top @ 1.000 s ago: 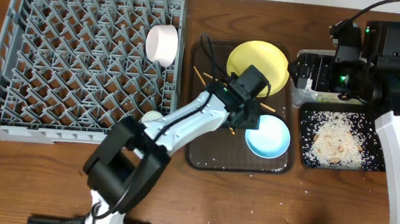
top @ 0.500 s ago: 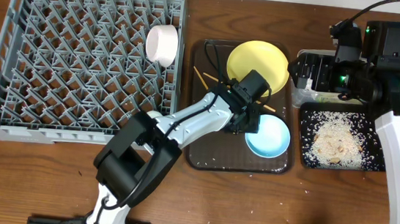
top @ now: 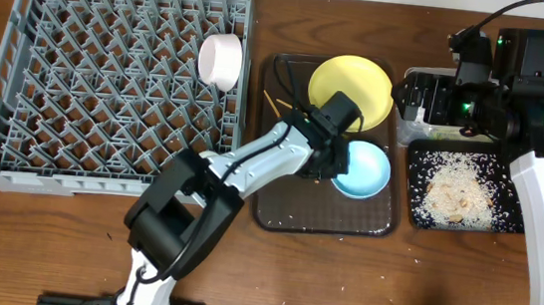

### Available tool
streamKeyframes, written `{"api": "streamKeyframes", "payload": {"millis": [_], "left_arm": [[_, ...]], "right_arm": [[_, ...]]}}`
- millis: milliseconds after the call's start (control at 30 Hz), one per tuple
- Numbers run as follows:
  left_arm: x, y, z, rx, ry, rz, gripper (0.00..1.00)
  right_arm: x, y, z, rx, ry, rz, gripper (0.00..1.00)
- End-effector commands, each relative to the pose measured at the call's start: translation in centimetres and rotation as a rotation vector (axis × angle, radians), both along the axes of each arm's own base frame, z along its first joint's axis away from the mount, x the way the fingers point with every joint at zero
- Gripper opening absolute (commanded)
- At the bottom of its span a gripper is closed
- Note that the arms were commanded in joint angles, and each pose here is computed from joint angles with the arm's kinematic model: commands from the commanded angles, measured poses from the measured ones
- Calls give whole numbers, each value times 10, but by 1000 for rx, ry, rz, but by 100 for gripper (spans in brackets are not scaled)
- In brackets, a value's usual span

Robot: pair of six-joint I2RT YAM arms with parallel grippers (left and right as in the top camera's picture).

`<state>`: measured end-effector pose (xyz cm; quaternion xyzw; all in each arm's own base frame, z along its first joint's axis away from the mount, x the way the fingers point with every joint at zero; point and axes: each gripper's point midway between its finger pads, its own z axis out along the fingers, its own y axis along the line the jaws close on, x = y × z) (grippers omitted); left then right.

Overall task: Sort waste into correct bins and load items into the dishwasher
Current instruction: 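Lift the light-blue bowl and carry it left into the rack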

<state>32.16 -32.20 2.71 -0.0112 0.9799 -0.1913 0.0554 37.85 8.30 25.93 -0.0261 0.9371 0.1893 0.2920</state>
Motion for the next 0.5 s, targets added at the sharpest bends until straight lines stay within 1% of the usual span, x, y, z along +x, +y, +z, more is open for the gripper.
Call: {"api": "streamKeyframes", "payload": {"millis": [0,100,167,267,333,400,467], "left_arm": [[9,8,43,-49,-80,-30,8],[21,33,72,-6,-173,-25,8],[31,58,92,62,-246,9,7],[48,117,127,252,-397,98,8],[55,160,152,406,-493,179,8],[57,202,179,567,-578,269,7],[52,245,208,753,-658,367,7]], "right_arm": [[1,0,-2,-2,6,-1,99],[1,0,-2,-2,6,-1,99],[1,0,-2,-2,6,-1,99],[1,0,-2,-2,6,-1,99],[1,0,-2,-2,6,-1,99],[1,0,-2,-2,6,-1,99],[1,0,-2,-2,6,-1,99]]}}
